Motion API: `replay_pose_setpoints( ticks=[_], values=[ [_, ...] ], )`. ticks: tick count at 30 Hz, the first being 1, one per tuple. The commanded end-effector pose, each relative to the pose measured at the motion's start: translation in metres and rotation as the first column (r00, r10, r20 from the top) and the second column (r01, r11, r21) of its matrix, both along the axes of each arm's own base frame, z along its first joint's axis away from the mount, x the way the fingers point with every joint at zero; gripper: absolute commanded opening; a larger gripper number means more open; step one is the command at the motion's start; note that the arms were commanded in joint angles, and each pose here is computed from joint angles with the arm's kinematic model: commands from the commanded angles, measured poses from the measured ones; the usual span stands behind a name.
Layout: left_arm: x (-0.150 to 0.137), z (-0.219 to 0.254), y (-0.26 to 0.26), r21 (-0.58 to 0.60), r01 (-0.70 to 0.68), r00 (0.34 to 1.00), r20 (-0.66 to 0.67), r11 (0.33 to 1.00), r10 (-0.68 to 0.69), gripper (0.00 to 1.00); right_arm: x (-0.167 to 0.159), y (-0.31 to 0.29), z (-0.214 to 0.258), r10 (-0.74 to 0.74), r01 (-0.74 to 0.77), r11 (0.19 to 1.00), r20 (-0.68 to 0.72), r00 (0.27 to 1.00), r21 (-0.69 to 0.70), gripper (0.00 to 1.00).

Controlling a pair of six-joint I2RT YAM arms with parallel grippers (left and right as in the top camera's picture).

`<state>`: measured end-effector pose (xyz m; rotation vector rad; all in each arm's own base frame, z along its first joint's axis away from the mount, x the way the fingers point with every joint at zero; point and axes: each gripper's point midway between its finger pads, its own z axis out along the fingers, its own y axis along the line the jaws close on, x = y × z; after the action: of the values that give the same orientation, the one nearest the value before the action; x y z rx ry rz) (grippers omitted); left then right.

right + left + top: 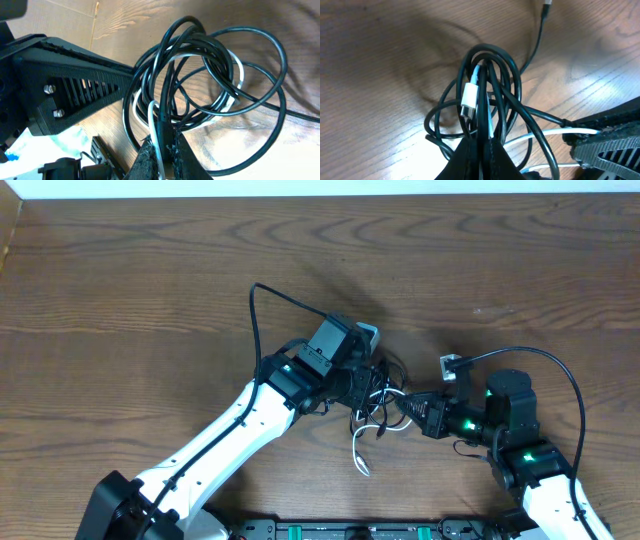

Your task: Untangle cables

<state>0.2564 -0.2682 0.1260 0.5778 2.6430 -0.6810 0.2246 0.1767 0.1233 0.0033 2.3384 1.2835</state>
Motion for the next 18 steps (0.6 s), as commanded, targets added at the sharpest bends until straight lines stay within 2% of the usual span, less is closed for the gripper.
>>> replay_pose_setpoints(
  ticks=[1,2,4,10,18],
  values=[
    [0.003,-0.007,0.005,0.029,-0.016,1.0,0.006,0.999,0.016,0.31,0.0,0.0,0.005,0.003,-0.003,1.0,0.004,1.0,0.015,0.02],
    [0.003,-0.007,0.005,0.029,-0.016,1.0,0.007,0.999,0.016,0.4,0.0,0.0,0.005,0.002,-0.002,1.0,0.005,1.0,0.015,0.02],
    [0.003,-0.007,0.005,0.029,-0.016,1.0,0.007,0.999,0.016,0.46,0.0,0.0,0.005,0.002,-0.002,1.0,0.004,1.0,0.015,0.01],
    [0.002,-0.018,0.003,0.044,-0.01,1.0,-0.021,0.999,0.011,0.46,0.0,0.0,0.005,0.002,-0.002,1.0,0.004,1.0,0.015,0.02],
    [-0.013,-0.045,-0.022,0.037,0.073,0.993,-0.091,0.997,-0.069,0.41,-0.001,-0.001,0.003,-0.001,0.001,1.0,-0.006,1.0,0.011,0.02]
  ],
)
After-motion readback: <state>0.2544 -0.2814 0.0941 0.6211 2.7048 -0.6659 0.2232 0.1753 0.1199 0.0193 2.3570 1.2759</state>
